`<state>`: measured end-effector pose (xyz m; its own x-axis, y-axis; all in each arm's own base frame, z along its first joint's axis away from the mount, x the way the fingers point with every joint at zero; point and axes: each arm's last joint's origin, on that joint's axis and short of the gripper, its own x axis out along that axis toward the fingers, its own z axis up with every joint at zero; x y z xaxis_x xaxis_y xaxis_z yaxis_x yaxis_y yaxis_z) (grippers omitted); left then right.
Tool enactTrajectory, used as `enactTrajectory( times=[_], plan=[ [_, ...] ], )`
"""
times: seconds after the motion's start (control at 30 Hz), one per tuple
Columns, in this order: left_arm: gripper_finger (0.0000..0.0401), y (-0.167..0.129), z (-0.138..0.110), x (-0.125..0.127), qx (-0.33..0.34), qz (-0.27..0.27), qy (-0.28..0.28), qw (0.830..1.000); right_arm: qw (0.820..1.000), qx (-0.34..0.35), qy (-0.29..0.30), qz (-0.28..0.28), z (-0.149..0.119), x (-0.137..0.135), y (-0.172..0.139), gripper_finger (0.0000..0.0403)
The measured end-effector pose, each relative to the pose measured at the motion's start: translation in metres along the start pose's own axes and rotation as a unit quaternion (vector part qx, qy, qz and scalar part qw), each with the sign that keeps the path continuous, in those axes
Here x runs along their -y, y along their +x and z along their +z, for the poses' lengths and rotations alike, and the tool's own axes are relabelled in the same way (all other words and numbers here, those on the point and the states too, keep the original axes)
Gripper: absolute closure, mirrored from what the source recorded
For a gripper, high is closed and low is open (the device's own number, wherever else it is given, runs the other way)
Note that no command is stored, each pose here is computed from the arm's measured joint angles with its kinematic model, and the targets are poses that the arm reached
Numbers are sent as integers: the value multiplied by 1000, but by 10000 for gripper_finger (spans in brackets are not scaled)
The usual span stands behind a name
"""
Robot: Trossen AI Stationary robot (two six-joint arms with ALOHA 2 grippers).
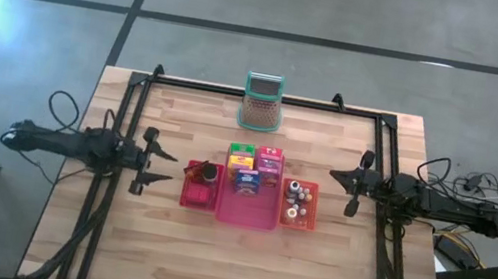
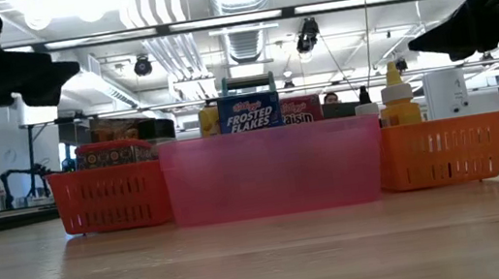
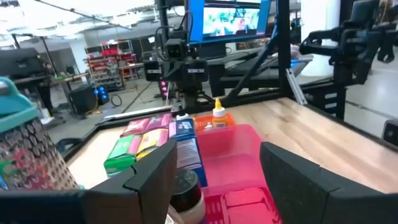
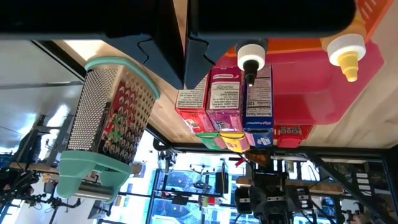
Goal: Pick & Place Kitchen Items
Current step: Return to Home Position
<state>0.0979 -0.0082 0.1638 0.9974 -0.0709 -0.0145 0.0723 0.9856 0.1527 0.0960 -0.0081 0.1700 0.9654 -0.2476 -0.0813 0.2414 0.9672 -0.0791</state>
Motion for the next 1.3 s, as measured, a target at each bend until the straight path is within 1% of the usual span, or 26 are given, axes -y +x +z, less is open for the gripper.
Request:
enactTrajectory(
  times=[0.1,0.27,1.3],
  plan=[
    [165,1,-1,0,-6,-1,14,1000,1000,0,0,0,0,0,0,394],
    [165,2,-1,0,-9,-1,-2,1000,1000,0,0,0,0,0,0,394],
    [165,2,1,0,1,3,-4,1000,1000,0,0,0,0,0,0,394]
  ],
)
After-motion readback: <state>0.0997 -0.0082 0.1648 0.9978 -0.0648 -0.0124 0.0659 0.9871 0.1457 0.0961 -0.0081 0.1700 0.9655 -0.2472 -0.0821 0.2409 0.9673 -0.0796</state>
